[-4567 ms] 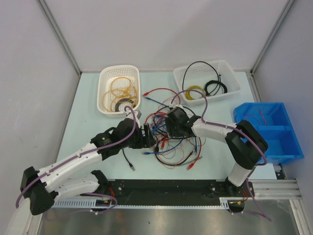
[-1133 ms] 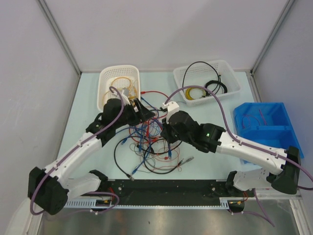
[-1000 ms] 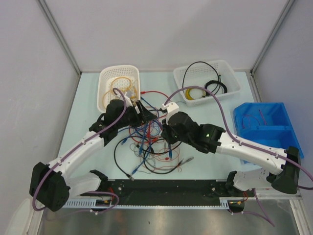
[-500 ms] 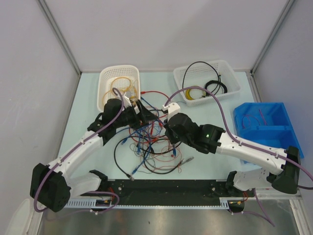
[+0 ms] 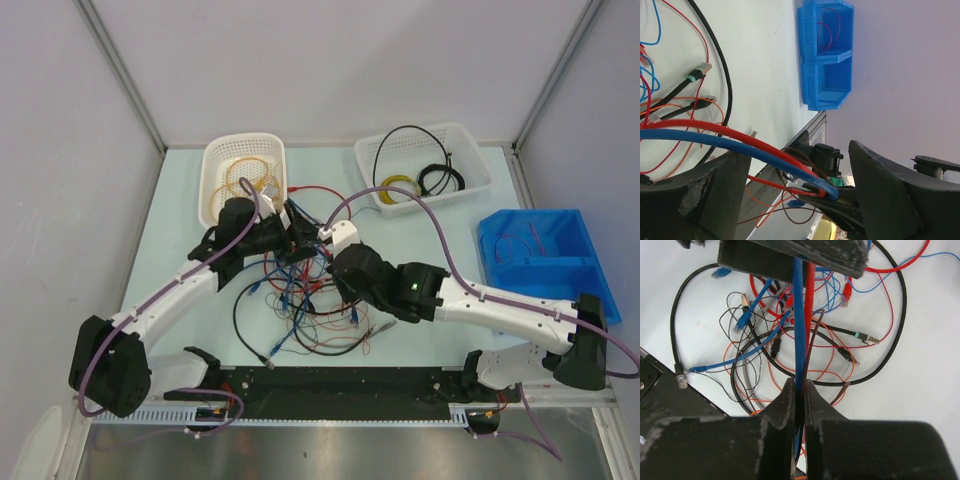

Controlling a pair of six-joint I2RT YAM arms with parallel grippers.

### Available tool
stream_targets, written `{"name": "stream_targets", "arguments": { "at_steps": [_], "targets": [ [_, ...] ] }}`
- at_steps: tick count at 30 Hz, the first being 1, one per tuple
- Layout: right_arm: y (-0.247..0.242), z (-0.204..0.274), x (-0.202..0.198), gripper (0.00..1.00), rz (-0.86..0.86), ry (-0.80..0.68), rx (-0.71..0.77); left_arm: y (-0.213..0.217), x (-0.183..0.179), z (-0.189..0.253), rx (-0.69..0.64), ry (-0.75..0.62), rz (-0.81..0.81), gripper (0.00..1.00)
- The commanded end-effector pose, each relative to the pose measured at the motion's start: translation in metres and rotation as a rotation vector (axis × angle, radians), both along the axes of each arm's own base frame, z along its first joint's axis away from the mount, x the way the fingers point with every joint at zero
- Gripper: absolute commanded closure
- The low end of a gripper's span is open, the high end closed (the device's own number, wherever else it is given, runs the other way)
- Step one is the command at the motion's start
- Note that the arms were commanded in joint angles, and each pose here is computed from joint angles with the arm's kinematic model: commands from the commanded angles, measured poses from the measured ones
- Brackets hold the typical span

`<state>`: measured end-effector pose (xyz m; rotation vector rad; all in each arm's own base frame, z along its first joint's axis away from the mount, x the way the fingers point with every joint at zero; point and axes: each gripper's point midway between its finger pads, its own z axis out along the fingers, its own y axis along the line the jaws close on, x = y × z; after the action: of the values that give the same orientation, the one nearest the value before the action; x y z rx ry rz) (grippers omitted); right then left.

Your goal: Untangle the cables

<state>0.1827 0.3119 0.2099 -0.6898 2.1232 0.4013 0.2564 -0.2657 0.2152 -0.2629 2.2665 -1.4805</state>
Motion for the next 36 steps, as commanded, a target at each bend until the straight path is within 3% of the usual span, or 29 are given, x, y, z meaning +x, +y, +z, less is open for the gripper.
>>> {"name": "stream_targets", "arguments": {
  "at_steps": [1, 2, 5, 6, 10, 13, 14, 17, 22, 26, 31, 36],
  "targets": [
    [0.015, 0.008, -0.003, 1.0, 0.022, -0.042, 0.031, -0.013, -0.002, 0.015, -0.057, -0.032, -0.047, 0.21],
    [0.02, 0.011, -0.007, 1.0, 0.037, -0.049, 0.045, -0.014, -0.002, 0.013, -0.052, -0.033, -0.052, 0.25],
    [0.023, 0.014, -0.01, 1.0, 0.049, -0.065, 0.051, -0.015, -0.002, 0.007, -0.033, -0.045, -0.054, 0.56],
    [0.023, 0.014, -0.012, 1.0, 0.051, -0.068, 0.05, -0.014, -0.001, 0.005, -0.023, -0.045, -0.048, 0.74],
    [0.018, 0.021, -0.013, 1.0, 0.046, -0.081, 0.057, -0.012, 0.004, 0.008, 0.011, -0.087, -0.043, 1.0],
    [0.013, 0.03, -0.013, 0.84, 0.043, -0.104, 0.065, -0.01, 0.012, 0.015, 0.04, -0.153, -0.034, 1.0],
    [0.011, 0.034, -0.013, 0.67, 0.04, -0.116, 0.069, -0.01, 0.018, 0.024, 0.039, -0.184, -0.03, 1.0],
    [-0.007, 0.059, -0.011, 0.43, -0.008, -0.156, 0.126, -0.003, 0.029, 0.033, 0.094, -0.235, -0.016, 1.0],
    [-0.05, 0.095, 0.002, 0.24, -0.135, -0.216, 0.227, 0.02, 0.047, 0.031, 0.244, -0.338, 0.067, 1.0],
    [-0.073, 0.097, 0.026, 0.23, -0.227, -0.153, 0.348, 0.014, 0.041, 0.033, 0.215, -0.4, 0.019, 1.0],
    [-0.058, 0.1, 0.049, 0.25, -0.179, 0.09, 0.689, 0.012, 0.022, 0.04, 0.179, -0.505, -0.048, 1.0],
    [-0.025, 0.1, 0.06, 0.26, -0.05, 0.263, 0.863, 0.013, 0.008, 0.057, 0.187, -0.655, -0.076, 1.0]
  ]
}}
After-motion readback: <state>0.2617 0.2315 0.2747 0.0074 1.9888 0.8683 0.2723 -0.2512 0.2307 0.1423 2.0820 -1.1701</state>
